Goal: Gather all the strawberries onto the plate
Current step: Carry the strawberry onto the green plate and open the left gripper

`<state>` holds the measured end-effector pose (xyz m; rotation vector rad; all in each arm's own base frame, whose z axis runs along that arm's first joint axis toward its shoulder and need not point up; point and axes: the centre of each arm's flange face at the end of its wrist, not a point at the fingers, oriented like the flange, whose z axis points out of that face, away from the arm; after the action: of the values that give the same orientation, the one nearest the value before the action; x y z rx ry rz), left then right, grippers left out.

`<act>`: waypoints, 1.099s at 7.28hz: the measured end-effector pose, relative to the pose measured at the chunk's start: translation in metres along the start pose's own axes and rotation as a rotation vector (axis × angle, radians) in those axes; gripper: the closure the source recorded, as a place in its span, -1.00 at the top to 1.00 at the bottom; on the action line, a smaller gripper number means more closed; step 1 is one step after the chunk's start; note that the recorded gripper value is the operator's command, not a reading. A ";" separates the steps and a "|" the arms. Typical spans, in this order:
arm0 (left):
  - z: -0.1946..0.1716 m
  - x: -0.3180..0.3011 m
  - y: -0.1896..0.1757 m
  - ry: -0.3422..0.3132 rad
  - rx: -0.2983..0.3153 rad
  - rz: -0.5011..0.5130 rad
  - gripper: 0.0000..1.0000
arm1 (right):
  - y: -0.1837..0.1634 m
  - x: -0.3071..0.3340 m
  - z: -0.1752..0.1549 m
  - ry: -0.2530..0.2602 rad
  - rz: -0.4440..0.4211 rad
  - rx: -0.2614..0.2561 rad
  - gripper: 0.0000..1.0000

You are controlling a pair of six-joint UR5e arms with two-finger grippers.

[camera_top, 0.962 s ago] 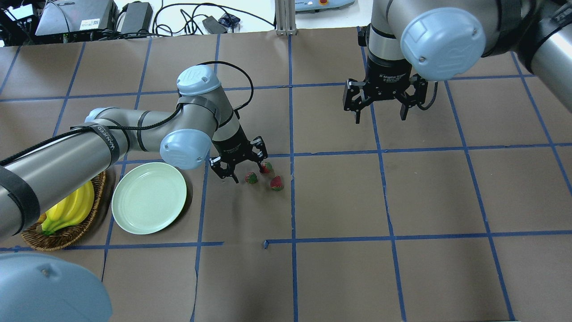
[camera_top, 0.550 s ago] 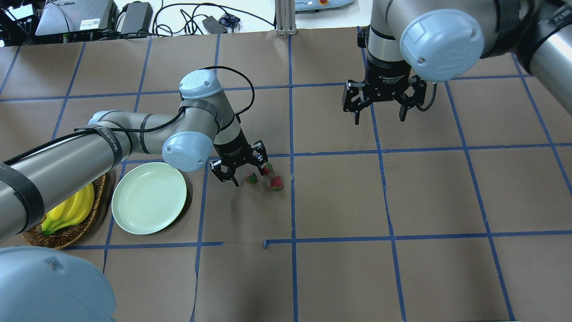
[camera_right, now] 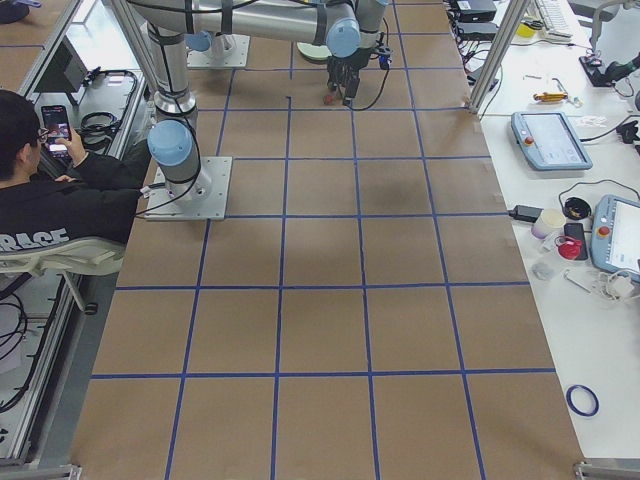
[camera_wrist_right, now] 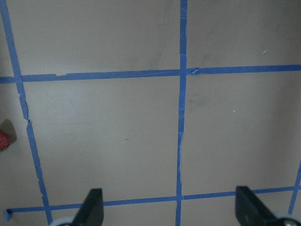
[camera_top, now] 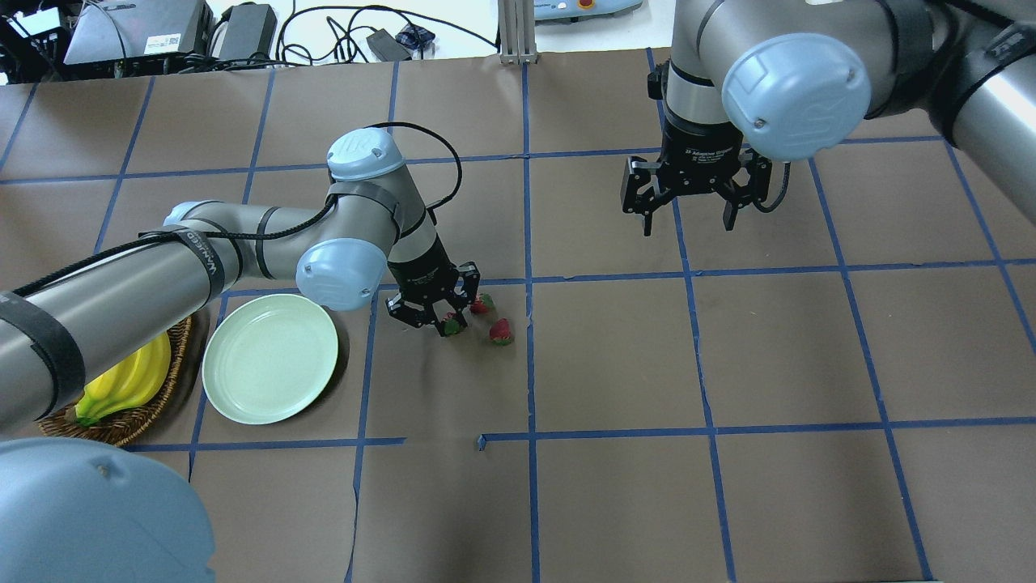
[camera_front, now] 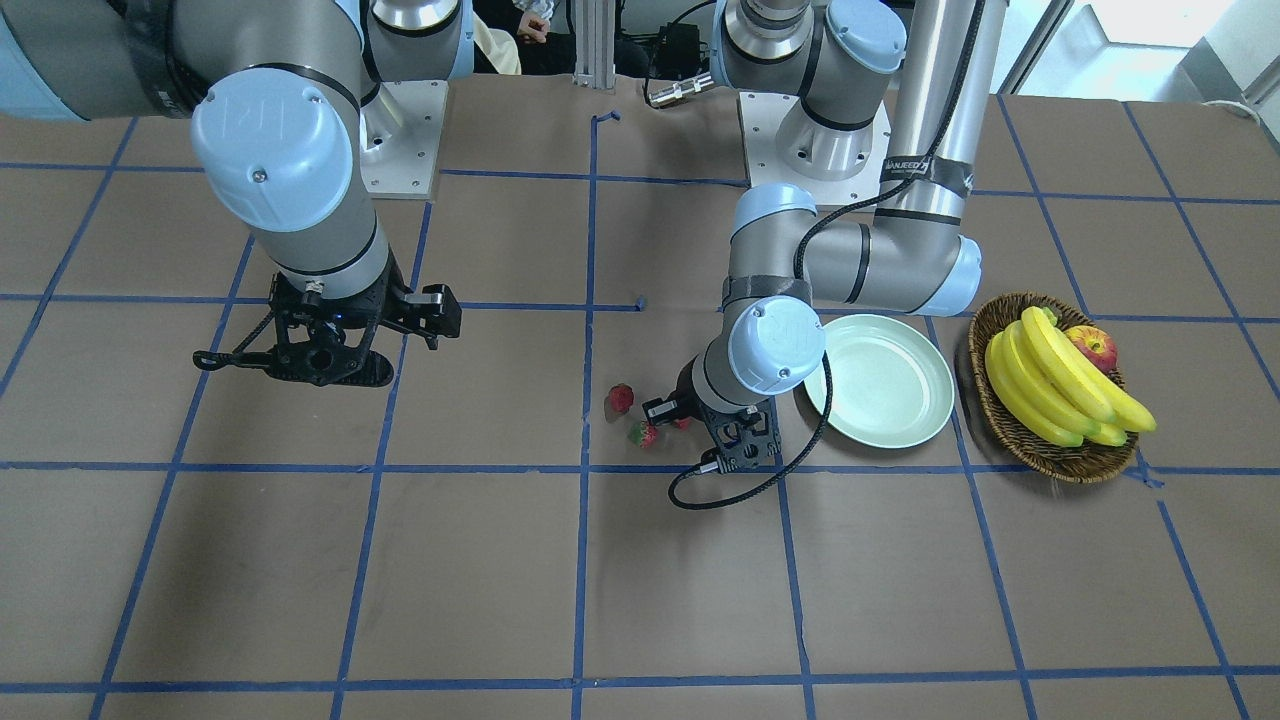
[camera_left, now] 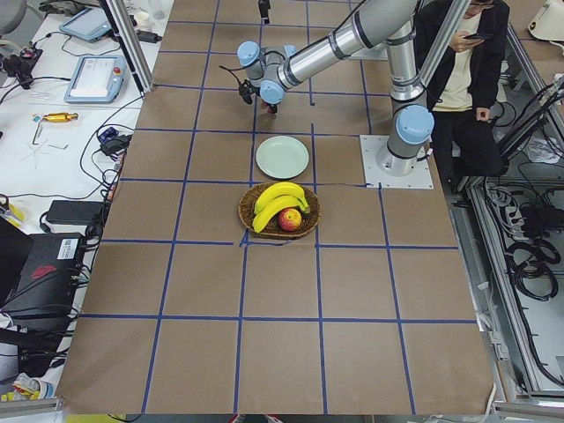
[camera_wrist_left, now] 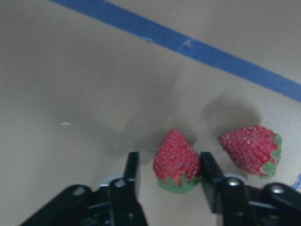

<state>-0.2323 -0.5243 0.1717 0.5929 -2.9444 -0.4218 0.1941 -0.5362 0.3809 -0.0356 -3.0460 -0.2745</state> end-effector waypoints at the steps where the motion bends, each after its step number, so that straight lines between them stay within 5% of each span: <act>1: -0.009 0.001 0.001 0.006 0.016 0.016 -1.00 | 0.000 0.000 0.000 0.001 0.000 -0.001 1.00; 5: -0.095 -0.031 0.000 -0.159 0.093 0.072 -1.00 | 0.000 0.002 0.000 0.004 0.002 -0.002 1.00; 8: -0.123 -0.121 -0.033 -0.207 0.013 0.134 -1.00 | 0.001 0.003 -0.002 0.003 0.005 0.002 1.00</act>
<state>-0.0902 -0.5364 0.2739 0.3699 -3.1605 -0.4768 0.1911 -0.5354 0.3831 -0.0422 -3.0429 -0.2715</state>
